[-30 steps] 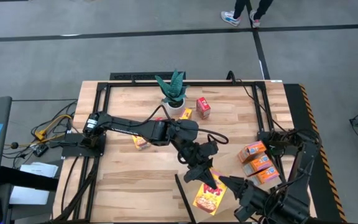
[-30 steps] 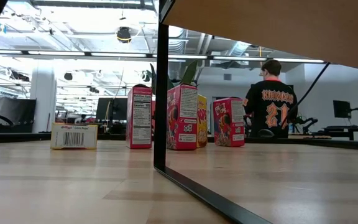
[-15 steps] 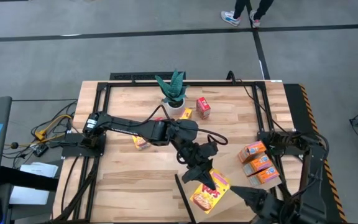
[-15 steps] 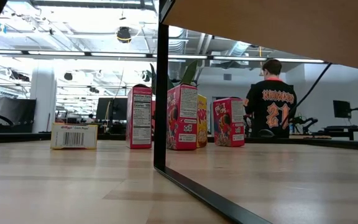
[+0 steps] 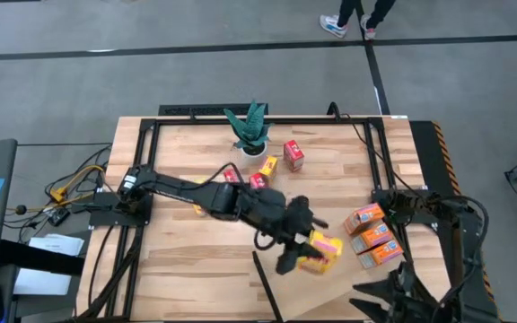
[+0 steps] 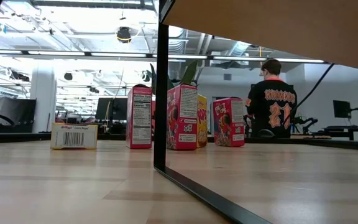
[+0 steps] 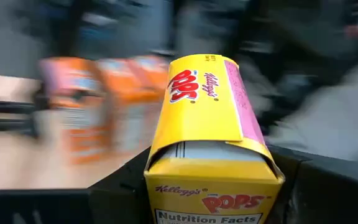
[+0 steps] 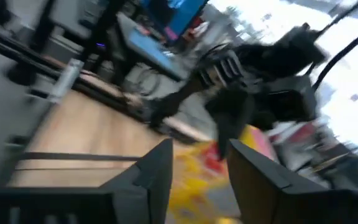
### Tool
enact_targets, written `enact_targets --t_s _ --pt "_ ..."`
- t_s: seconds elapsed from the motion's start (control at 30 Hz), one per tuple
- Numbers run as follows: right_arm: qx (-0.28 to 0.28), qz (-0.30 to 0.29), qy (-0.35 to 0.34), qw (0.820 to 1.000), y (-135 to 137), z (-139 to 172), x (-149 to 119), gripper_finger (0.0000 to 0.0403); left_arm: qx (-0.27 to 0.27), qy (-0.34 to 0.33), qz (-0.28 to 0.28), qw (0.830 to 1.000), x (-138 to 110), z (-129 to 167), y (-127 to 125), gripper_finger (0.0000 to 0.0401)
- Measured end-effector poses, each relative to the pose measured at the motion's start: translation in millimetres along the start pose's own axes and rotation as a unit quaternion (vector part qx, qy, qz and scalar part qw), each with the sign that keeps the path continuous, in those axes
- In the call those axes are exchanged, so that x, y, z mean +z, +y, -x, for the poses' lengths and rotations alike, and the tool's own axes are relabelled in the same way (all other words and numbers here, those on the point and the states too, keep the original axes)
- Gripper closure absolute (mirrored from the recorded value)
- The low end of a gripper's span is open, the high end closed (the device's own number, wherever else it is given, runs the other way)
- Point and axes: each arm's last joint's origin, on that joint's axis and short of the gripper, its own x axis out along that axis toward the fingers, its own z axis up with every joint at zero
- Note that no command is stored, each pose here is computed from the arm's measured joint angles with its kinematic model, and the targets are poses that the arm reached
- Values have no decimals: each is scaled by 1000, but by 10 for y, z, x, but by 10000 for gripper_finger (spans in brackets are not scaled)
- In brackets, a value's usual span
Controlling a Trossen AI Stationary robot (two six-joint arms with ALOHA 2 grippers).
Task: Stack cereal on shelf
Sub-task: Put the bottom right yellow cereal box on the shelf
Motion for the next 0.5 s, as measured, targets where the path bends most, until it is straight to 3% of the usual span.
enact_targets --t_s 0.13,0.3,0.4,0.5 --pt "44 -84 17 995 -59 138 81 275 113 -29 -14 993 -90 -11 -94 228" --pt "94 -185 60 976 -193 242 176 311 168 -58 -22 984 -202 -99 -219 228" --pt "101 -206 72 971 -247 260 189 329 199 -56 -55 977 -369 -250 -272 228" --pt "108 -189 77 973 -250 258 187 342 241 -43 -95 965 -579 -414 -297 228"
